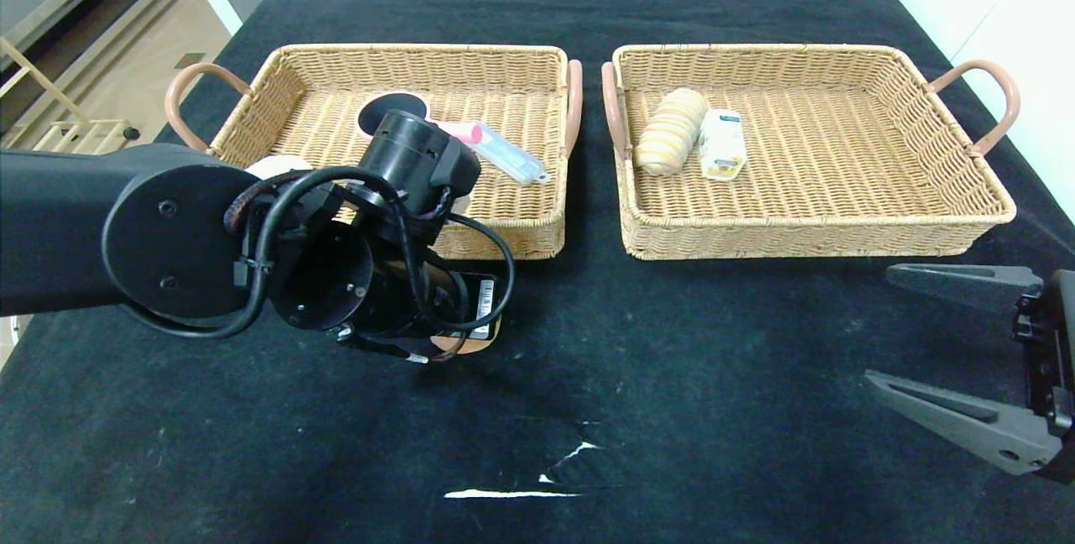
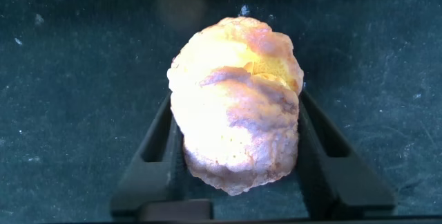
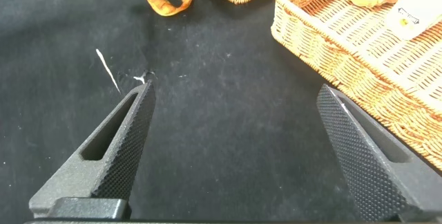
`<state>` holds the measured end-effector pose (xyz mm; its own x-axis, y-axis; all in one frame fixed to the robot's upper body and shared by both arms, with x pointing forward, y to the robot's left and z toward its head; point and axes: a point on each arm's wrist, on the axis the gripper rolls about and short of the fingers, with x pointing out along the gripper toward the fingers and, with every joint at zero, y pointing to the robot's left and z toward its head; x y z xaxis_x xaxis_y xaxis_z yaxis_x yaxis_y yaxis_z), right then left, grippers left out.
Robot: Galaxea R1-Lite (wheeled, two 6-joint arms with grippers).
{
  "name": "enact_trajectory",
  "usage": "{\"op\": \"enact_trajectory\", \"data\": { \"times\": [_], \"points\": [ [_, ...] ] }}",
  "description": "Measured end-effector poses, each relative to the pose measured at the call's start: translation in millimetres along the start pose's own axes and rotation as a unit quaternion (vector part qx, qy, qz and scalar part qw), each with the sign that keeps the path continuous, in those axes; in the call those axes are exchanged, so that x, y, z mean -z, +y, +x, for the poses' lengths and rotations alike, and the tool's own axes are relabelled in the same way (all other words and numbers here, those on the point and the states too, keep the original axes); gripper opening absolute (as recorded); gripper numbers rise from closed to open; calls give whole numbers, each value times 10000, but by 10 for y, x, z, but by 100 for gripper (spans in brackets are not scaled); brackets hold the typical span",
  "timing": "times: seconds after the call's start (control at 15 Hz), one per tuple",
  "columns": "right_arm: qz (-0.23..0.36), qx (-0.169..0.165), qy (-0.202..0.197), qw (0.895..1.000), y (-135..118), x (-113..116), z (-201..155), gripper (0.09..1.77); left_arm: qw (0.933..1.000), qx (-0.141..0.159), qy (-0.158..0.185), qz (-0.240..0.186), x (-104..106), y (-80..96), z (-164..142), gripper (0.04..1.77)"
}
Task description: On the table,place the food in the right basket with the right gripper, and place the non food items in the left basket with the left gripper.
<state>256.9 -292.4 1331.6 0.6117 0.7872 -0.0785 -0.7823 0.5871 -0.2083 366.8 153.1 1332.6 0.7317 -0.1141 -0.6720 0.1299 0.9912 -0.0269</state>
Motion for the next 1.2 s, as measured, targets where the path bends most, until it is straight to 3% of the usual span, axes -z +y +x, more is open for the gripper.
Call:
{"op": "enact_trajectory", "data": {
  "times": [0.73,1.2],
  "points": [
    [-13,-1,-35,10000,17,-17,-18,171,10000,44,-6,27,-3,7,-36,85],
    [-42,86,-76,9999,14,-57,-56,171,9979,510,-376,141,-17,-107,-434,85]
  ]
}}
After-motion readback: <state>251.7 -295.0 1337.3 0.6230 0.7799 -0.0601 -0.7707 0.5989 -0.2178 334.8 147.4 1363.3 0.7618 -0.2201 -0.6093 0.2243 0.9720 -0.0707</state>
